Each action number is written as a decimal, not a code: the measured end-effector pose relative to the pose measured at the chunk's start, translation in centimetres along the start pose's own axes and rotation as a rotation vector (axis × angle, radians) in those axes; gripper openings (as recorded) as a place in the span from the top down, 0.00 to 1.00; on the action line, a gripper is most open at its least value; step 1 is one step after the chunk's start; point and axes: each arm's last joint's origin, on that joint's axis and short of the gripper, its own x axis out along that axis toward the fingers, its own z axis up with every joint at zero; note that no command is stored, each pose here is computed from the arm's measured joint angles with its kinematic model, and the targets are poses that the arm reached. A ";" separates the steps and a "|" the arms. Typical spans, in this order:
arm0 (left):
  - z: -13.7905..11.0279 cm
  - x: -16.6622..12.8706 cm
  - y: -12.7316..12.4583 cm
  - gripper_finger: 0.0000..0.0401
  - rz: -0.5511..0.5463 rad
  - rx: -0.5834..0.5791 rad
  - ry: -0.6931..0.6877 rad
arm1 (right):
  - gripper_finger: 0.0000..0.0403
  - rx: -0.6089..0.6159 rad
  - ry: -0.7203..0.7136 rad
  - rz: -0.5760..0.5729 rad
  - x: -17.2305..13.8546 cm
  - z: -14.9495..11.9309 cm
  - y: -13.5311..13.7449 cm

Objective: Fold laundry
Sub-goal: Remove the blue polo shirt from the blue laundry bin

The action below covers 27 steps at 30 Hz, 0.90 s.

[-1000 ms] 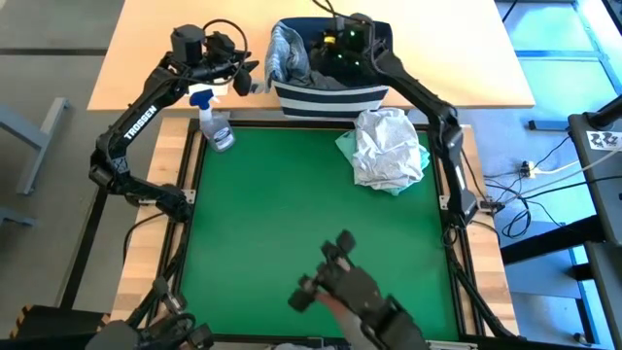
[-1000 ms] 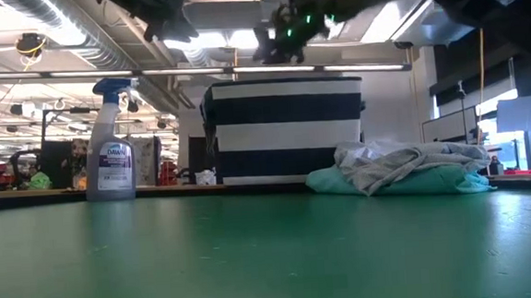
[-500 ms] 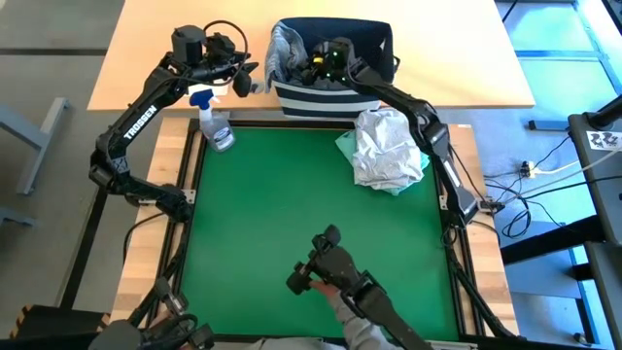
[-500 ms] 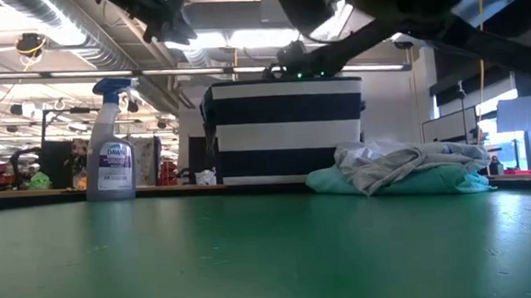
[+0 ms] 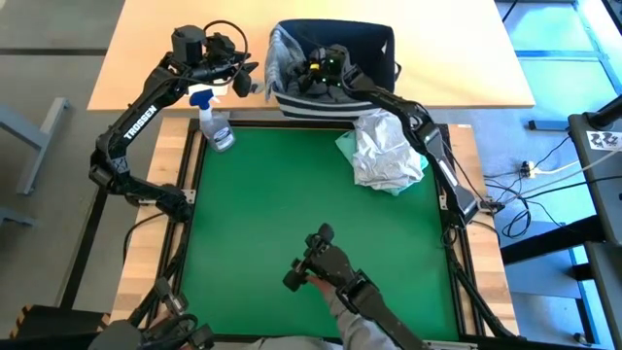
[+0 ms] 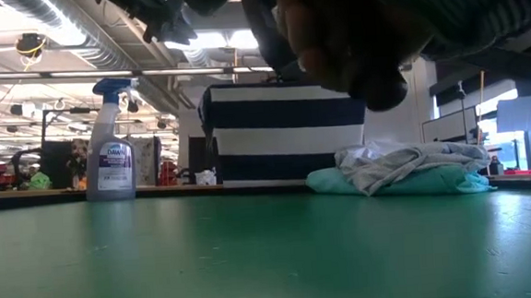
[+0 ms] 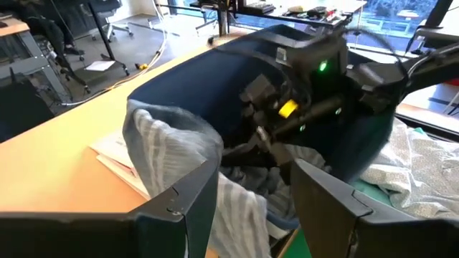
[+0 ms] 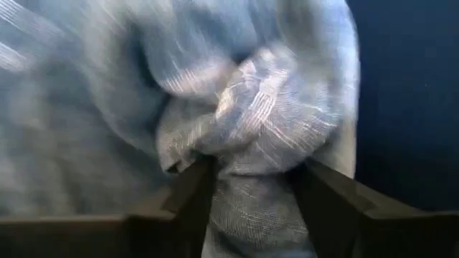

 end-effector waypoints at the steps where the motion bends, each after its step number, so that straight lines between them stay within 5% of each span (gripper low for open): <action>1: 0.0 0.0 0.0 0.58 0.000 0.000 0.000 | 0.56 0.003 0.003 0.001 0.1 -0.3 0.0; 11: 0.0 0.0 0.0 0.58 0.005 0.001 0.000 | 0.97 -0.034 -0.075 0.013 -0.6 2.0 -0.6; 19: 0.0 0.0 0.1 0.58 0.047 0.002 0.007 | 0.99 -0.140 -0.241 0.006 -4.7 9.2 -0.2; 27: 0.0 0.0 0.1 0.58 0.048 0.002 0.007 | 0.99 -0.212 -0.421 0.129 -11.9 17.3 2.4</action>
